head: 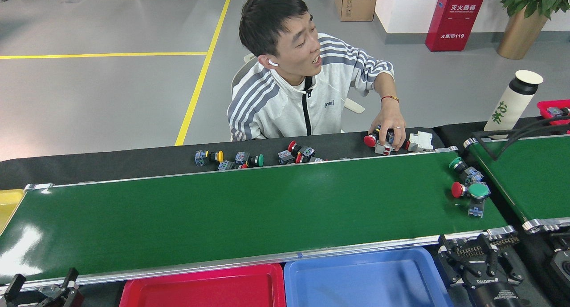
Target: Pick switch part from conveyor to tray
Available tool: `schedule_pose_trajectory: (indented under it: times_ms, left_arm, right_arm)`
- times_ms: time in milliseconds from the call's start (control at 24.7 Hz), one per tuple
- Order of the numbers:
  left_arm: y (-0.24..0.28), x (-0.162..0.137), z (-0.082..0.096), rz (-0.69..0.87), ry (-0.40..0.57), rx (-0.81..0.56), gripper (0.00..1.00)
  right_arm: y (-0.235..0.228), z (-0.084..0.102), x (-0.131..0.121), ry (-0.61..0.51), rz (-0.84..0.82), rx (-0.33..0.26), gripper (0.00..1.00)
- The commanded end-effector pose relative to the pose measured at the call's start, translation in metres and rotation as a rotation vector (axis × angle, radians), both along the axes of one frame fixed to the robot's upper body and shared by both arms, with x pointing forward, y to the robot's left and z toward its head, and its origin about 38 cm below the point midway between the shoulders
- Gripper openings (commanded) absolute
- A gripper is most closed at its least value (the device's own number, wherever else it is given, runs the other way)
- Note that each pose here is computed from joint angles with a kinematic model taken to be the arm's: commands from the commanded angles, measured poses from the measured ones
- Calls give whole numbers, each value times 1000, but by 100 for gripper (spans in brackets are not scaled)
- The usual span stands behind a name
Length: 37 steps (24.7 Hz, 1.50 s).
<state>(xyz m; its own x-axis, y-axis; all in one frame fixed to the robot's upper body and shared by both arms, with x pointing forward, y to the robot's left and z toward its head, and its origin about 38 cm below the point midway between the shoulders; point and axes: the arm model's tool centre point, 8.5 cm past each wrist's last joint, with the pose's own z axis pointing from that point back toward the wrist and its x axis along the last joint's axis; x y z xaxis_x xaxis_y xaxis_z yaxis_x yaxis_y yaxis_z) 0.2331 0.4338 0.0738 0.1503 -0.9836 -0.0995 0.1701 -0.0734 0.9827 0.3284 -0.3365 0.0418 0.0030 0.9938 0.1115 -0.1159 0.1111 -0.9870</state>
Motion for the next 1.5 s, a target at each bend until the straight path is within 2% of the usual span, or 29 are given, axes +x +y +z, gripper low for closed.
schedule_pose_trajectory:
  times_ms: [0, 243, 527, 649, 770, 851, 932, 973, 1014, 1095, 1135, 1176, 1297, 1378, 1459]
  left_arm:
    - [8, 0, 8, 14, -22, 20, 100]
    - [7, 3, 7, 11, -24, 11, 100]
    - [-6, 14, 10, -13, -51, -5, 100]
    - [-6, 12, 5, -14, -37, -12, 100]
    - [-6, 11, 0, -15, -22, -16, 100]
    - [-6, 12, 3, -16, -30, -12, 100]
    - [-6, 13, 6, -18, -39, -9, 100]
    - [-6, 14, 6, -18, -41, -11, 100]
    - [-5, 13, 6, -15, -39, -11, 100]
    - [-5, 11, 3, -14, -31, -15, 100]
    - [-6, 11, 3, -15, -32, -15, 100]
    - [-6, 12, 5, -16, -36, -15, 100]
    - [-10, 12, 6, -14, -44, -18, 100]
    - [-10, 12, 5, -15, -44, -20, 100]
    - [-13, 11, 5, -16, -46, -26, 100]
  right_arm:
    - [-4, 6, 11, 7, -1, -5, 90]
    - [-6, 12, 35, 7, -7, 5, 90]
    - [-9, 5, 40, 28, -26, 12, 89]
    - [-11, 7, 53, 47, -44, 14, 86]
    - [7, 7, 72, 58, -4, 25, 85]
    - [12, 8, 79, 59, -3, 28, 83]
    - [14, 4, 81, 73, -2, 31, 75]
    - [14, 2, 82, 79, 1, 32, 64]
    - [17, 1, 83, 81, 10, 34, 51]
    - [22, 1, 84, 80, 28, 33, 14]
    - [24, 2, 85, 80, 36, 33, 6]
    - [27, 2, 85, 79, 46, 33, 2]
    - [30, 5, 85, 68, 76, 32, 1]
    - [37, 15, 85, 32, 122, 29, 1]
    - [52, 33, 84, -31, 218, 26, 1]
